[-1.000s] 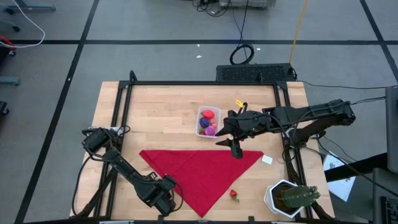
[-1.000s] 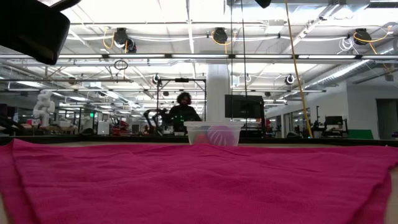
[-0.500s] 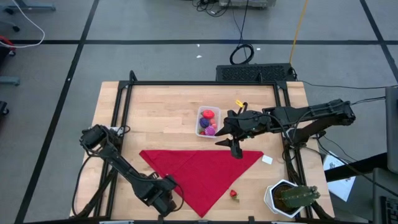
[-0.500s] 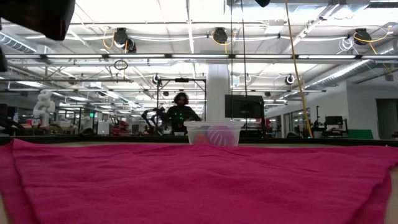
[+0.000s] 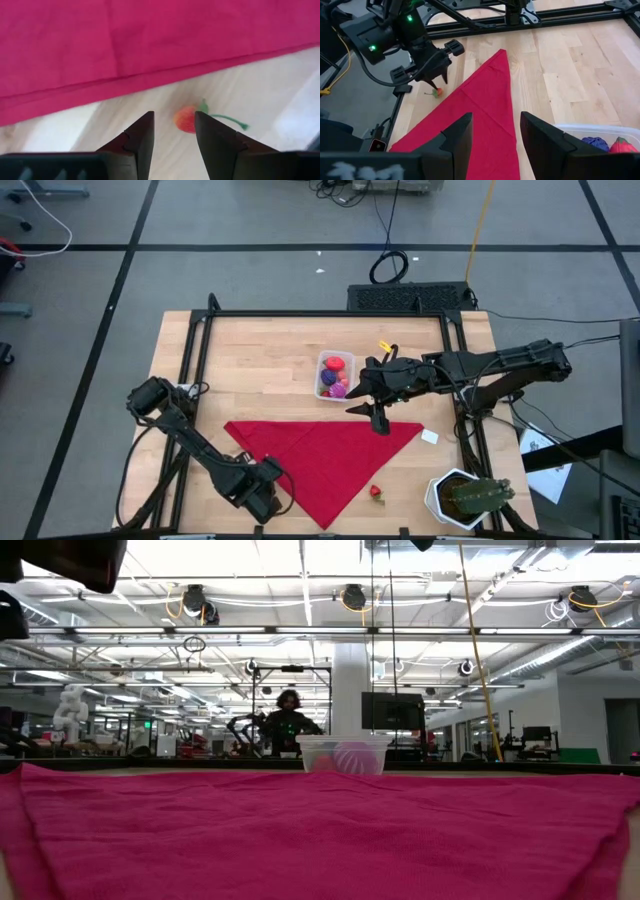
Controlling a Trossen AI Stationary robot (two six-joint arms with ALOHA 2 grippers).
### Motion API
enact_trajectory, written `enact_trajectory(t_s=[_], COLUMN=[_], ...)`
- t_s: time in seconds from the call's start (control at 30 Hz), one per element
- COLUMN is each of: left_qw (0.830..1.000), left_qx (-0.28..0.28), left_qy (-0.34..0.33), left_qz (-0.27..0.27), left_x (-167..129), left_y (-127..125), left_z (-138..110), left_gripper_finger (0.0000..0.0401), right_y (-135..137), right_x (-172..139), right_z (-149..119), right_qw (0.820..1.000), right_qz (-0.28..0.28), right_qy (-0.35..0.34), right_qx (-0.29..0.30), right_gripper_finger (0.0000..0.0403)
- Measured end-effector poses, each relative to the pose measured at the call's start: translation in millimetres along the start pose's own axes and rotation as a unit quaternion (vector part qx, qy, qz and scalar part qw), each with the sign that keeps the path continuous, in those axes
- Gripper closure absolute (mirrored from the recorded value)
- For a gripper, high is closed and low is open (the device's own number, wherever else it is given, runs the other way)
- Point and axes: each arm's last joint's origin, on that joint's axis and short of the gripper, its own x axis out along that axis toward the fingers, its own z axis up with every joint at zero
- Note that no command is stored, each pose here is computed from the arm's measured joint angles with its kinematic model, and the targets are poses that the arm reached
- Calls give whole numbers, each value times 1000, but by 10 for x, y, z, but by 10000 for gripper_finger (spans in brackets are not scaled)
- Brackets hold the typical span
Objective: Pick and placing Produce into tupperware
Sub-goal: Put the left red strawberry into the transparent bin
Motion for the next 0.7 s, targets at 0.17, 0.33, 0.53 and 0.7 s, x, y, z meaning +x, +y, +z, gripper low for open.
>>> enact_trajectory(t_s=[0.17, 0.33, 0.53, 0.7], left_qw=[1000, 1000, 999, 998], left_qx=[7, 15, 33, 48], left_qy=[-1, 3, -1, -4], left_qz=[0, -4, -23, -35], left_x=[-2, -9, -17, -18], left_y=[-3, -17, -64, -88], left_z=[-15, -57, -98, -91], left_gripper_finger=[256, 256, 255, 236], right_y=[0, 0, 0, 0], right_x=[0, 0, 0, 0], right_z=[0, 0, 0, 0], right_qw=[1000, 1000, 1000, 1000], right_qz=[0, 0, 0, 0], right_qy=[0, 0, 0, 0], right_qx=[0, 0, 0, 0], right_gripper_finger=[245, 245, 245, 245])
